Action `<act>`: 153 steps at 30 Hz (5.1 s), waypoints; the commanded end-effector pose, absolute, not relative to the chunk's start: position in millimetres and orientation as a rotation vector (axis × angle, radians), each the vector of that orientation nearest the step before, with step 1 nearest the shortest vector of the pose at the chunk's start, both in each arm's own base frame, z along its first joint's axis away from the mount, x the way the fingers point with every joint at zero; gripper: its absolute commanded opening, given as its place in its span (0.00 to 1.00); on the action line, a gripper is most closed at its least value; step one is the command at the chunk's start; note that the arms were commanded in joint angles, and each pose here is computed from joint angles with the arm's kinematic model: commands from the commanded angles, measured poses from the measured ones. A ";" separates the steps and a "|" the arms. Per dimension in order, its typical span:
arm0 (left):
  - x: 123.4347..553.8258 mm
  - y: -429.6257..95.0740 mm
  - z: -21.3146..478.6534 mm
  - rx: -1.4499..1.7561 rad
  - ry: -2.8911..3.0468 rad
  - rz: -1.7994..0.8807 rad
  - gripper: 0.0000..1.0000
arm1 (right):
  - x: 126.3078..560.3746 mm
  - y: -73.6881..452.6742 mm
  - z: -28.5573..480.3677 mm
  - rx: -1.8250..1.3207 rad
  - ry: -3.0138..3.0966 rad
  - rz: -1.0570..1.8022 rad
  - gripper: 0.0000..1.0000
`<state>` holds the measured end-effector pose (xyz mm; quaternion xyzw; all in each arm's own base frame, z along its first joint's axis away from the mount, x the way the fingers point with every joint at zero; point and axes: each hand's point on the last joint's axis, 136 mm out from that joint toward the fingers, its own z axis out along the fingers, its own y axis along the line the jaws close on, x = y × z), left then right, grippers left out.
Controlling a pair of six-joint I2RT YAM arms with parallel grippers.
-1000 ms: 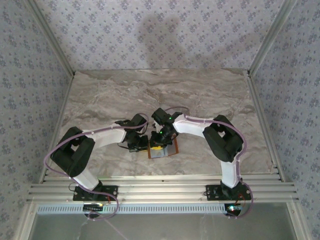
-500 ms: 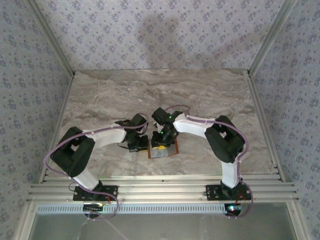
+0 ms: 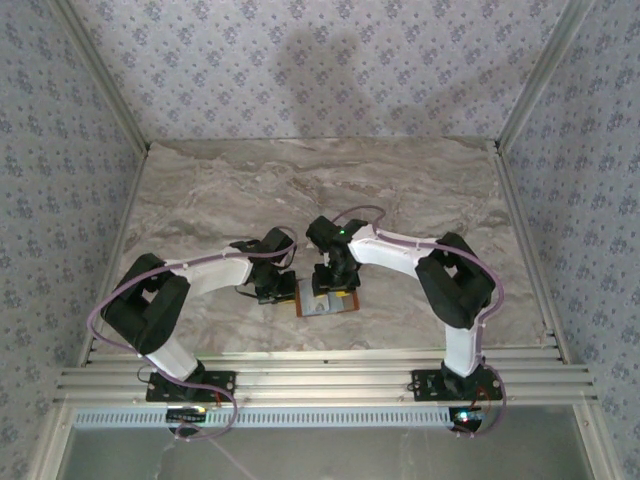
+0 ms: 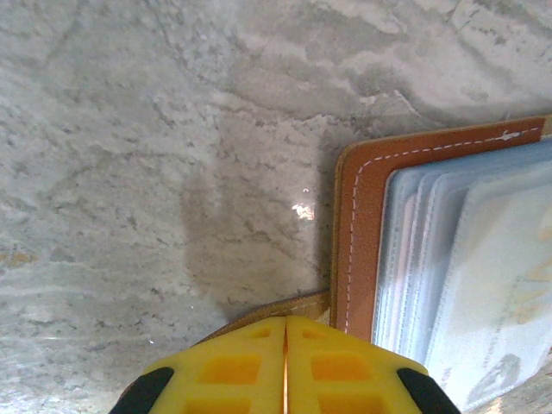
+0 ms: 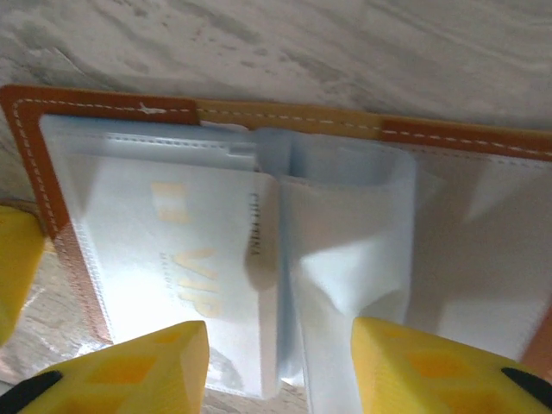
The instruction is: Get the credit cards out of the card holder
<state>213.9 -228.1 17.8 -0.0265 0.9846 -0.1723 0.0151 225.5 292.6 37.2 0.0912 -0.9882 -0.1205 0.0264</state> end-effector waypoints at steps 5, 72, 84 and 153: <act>212.3 -222.9 16.8 -0.086 3.089 -0.496 0.10 | 228.4 261.6 56.5 0.342 -3.117 -0.166 0.51; 210.5 -262.9 23.6 0.063 3.125 -0.503 0.10 | 230.0 306.7 33.8 0.151 -2.948 -0.847 0.15; 210.0 -262.1 25.5 0.063 3.123 -0.502 0.10 | 229.3 294.4 22.7 0.153 -2.979 -0.747 0.22; 211.5 -261.2 32.2 0.067 3.114 -0.495 0.12 | 234.2 288.3 36.8 0.175 -3.042 -0.706 0.19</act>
